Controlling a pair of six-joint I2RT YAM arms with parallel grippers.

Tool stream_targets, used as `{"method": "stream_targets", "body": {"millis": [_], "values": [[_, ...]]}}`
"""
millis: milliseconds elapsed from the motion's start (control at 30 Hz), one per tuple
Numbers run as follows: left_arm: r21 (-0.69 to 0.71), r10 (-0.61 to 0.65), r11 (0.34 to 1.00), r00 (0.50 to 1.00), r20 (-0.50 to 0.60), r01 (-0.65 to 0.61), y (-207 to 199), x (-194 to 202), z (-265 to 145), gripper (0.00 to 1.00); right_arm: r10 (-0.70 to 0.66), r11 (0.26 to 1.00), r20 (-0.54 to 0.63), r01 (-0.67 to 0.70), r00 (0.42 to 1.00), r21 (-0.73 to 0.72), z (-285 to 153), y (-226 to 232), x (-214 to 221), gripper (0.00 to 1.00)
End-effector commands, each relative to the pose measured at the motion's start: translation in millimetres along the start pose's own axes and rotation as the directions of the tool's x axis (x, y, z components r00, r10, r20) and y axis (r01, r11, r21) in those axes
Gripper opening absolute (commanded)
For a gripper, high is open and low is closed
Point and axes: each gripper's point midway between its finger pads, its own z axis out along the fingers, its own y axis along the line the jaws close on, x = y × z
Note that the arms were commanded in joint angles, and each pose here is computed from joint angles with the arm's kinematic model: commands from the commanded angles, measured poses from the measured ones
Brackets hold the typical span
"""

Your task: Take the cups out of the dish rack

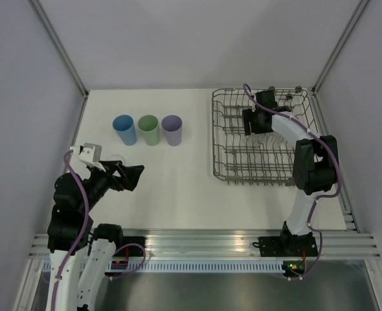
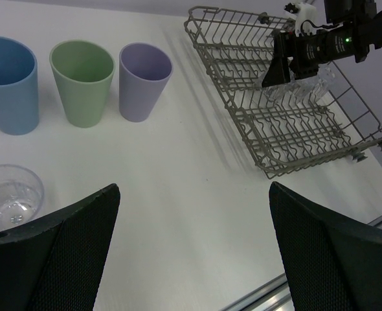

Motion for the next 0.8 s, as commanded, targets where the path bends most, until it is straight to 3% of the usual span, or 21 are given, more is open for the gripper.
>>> {"method": "stream_targets", "body": {"millis": [0,167,567,767], "values": [[0.003,-0.021,1.0,1.0,0.018,0.021,-1,-6,4,1.0,-0.005,1.0,0.025,0.005,1.0,0.009,-5,-2,-12,0.71],[0.003,-0.021,1.0,1.0,0.018,0.021,-1,-7,4,1.0,0.002,1.0,0.047,-0.003,0.999,0.017,-18,-4,-20,0.6],[0.021,-0.026,0.999,1.0,-0.001,0.026,-3,-5,8,1.0,0.043,0.999,0.224,-0.043,0.974,-0.005,-94,0,-64,0.54],[0.07,-0.059,0.996,0.998,-0.031,0.061,-12,-7,15,1.0,0.102,0.974,0.376,-0.016,0.921,-0.226,-157,45,-81,0.51]]}}
